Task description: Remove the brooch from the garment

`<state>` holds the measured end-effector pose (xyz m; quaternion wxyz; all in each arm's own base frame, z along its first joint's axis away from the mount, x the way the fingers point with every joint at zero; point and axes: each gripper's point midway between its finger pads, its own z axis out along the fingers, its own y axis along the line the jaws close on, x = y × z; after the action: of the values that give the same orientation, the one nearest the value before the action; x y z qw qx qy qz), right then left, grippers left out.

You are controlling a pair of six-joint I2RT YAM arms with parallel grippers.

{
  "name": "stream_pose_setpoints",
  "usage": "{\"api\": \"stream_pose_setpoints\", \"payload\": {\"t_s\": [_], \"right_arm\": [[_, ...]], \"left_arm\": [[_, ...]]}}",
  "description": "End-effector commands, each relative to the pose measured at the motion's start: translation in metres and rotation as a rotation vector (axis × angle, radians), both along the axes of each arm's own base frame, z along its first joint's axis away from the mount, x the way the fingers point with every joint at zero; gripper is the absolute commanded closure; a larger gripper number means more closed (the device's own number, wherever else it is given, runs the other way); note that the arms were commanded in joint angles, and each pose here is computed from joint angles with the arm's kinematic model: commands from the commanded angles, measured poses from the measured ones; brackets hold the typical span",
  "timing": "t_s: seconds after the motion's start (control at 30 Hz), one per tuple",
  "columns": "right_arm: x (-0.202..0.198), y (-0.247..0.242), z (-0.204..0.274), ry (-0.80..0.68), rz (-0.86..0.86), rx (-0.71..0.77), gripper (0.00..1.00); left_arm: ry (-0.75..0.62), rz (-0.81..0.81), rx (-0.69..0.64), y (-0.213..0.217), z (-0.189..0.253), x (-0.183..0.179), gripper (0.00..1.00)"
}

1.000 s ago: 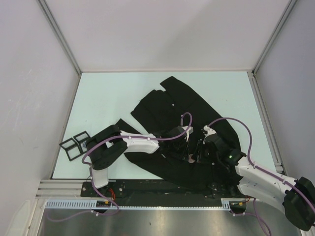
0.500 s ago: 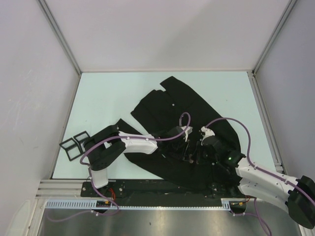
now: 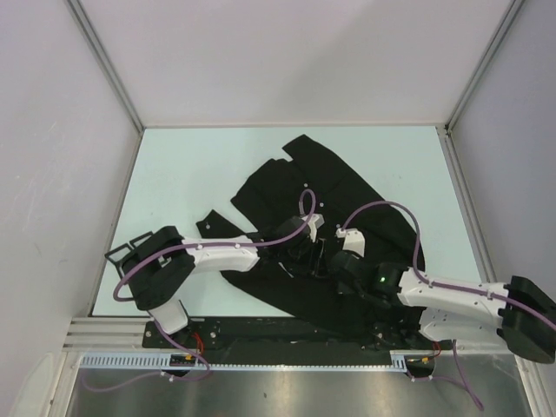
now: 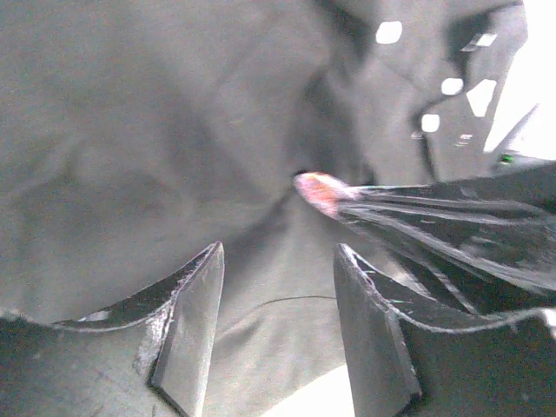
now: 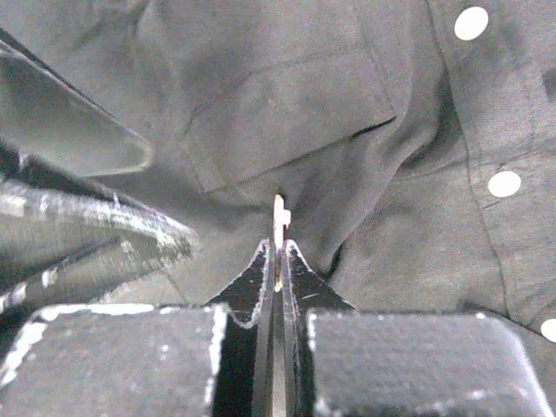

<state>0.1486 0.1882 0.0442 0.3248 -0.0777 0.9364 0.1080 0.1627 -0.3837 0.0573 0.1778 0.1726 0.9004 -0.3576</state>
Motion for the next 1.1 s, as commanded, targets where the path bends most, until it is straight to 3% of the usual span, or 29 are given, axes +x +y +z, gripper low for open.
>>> {"api": "stream_pose_setpoints", "payload": {"t_s": [0.0, 0.23, 0.53, 0.73, 0.9, 1.07], "right_arm": [[0.011, 0.003, 0.004, -0.07, -0.062, -0.085, 0.98], [0.003, 0.038, 0.001, -0.041, 0.025, -0.029, 0.84], [0.0, 0.052, 0.021, -0.053, 0.065, 0.073, 0.57], [-0.001, 0.051, 0.038, -0.06, 0.064, 0.137, 0.48], [0.001, 0.043, 0.049, -0.063, 0.04, 0.189, 0.46], [0.017, 0.008, 0.043, -0.035, -0.112, 0.198, 0.53]], "left_arm": [[0.019, 0.041, -0.033, 0.012, 0.002, 0.005, 0.42], [0.016, 0.076, -0.02, 0.027, 0.001, 0.011, 0.42], [0.02, 0.051, -0.038, 0.022, 0.006, 0.009, 0.42], [0.044, -0.008, -0.102, 0.008, 0.016, -0.002, 0.38], [0.038, -0.02, -0.114, 0.0, 0.025, -0.005, 0.31], [0.04, -0.041, -0.095, -0.013, 0.026, -0.011, 0.3]]}}
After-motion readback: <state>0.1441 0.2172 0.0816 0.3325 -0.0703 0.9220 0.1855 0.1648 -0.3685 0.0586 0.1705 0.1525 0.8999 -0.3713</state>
